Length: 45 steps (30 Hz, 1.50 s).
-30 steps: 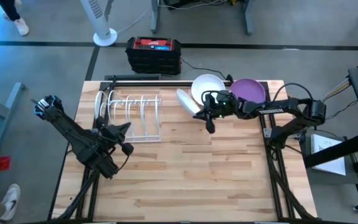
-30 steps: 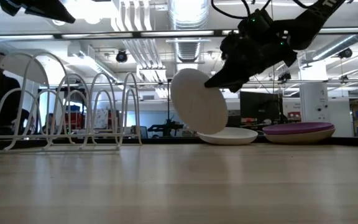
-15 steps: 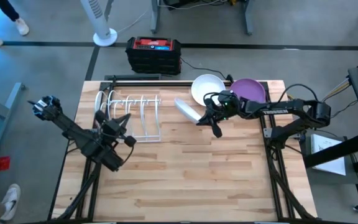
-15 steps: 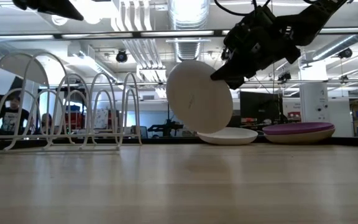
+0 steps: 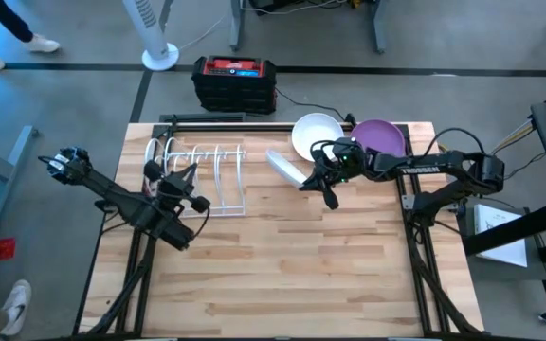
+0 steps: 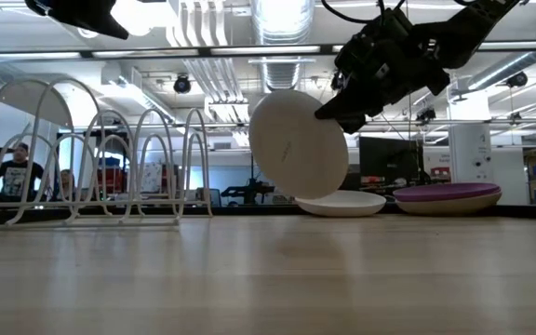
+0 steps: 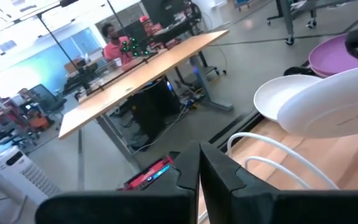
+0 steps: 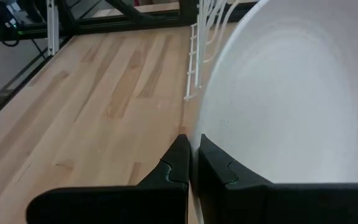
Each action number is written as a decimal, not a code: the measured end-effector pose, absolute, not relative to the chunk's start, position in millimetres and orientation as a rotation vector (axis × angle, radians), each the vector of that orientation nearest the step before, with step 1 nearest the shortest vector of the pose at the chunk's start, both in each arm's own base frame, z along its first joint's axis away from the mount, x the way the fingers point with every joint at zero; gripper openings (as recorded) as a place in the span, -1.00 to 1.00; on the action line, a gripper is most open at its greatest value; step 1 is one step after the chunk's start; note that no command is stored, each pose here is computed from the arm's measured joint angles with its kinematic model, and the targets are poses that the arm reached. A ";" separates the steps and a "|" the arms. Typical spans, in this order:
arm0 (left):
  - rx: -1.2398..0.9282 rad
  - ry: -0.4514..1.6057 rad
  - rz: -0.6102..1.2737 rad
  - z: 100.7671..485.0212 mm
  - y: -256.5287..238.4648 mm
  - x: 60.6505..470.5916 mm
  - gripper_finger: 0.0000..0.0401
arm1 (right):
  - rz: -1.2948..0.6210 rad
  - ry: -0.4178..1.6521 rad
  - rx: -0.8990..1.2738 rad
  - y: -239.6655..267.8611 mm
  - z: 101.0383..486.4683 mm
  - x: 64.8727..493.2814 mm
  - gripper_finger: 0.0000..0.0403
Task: Sort dishes
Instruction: Put the white plate into the white dish rack
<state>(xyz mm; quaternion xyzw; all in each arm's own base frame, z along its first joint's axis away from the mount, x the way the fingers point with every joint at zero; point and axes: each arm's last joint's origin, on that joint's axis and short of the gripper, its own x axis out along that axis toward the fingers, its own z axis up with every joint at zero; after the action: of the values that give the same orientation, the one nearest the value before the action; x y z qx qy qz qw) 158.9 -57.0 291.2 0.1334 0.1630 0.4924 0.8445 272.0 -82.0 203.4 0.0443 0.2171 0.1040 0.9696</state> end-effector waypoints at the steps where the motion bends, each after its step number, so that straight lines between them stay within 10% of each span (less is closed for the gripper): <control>1: 0.282 0.345 1.040 291.2 -56.9 159.0 -1.00 | 0.210 0.438 0.090 -82.0 203.4 272.0 -1.00; 45: 0.429 0.463 1.122 305.3 -27.7 145.2 -1.00 | 0.232 -0.002 0.090 -72.7 274.3 298.6 -1.00</control>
<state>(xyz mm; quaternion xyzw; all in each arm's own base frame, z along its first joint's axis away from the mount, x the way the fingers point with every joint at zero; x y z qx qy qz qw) 145.2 -27.7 305.3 0.1998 0.2158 0.5233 0.7998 298.6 -72.7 274.3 0.0447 -0.0008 0.1155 0.9923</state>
